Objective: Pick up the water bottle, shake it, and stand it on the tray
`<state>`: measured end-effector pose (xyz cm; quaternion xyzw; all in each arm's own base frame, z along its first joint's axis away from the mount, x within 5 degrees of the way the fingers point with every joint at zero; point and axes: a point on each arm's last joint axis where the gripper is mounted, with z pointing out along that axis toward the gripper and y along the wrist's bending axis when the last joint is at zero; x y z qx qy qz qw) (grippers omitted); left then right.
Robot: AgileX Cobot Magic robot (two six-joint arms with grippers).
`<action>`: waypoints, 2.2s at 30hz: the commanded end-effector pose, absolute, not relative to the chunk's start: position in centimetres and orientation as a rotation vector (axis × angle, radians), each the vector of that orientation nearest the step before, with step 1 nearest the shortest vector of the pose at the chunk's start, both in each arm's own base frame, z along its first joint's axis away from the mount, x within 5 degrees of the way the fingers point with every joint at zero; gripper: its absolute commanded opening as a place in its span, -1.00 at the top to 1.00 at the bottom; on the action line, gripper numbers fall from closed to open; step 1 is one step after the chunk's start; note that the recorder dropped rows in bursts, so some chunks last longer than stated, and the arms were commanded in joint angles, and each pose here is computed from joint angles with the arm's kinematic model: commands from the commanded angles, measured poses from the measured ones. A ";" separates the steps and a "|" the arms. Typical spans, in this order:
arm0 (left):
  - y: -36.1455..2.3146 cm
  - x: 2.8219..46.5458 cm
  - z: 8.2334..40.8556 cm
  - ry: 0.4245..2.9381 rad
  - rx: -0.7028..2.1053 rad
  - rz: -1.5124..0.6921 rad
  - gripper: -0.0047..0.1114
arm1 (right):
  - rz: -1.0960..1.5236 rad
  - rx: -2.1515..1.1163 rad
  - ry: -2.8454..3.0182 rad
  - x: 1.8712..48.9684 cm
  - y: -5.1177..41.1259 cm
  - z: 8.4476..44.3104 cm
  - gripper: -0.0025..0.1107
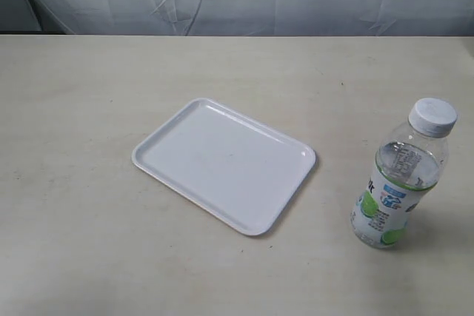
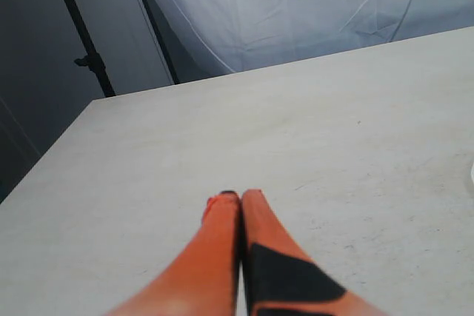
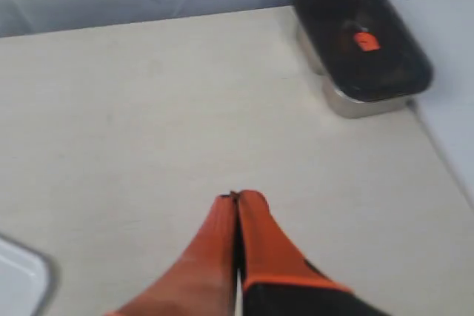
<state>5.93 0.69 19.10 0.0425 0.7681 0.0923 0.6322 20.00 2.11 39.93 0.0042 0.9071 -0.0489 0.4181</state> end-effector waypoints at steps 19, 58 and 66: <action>0.7 5.9 19.2 1.741 0.088 0.201 0.92 | 0.457 -0.313 2.352 8.5 4.7 27.1 0.97; 0.7 5.9 19.2 1.741 0.088 0.201 0.92 | 0.398 -0.243 2.536 12.0 5.5 24.2 -0.50; 0.7 5.9 19.2 1.741 0.088 0.201 0.92 | 0.398 -0.234 2.600 14.0 6.4 22.6 -0.50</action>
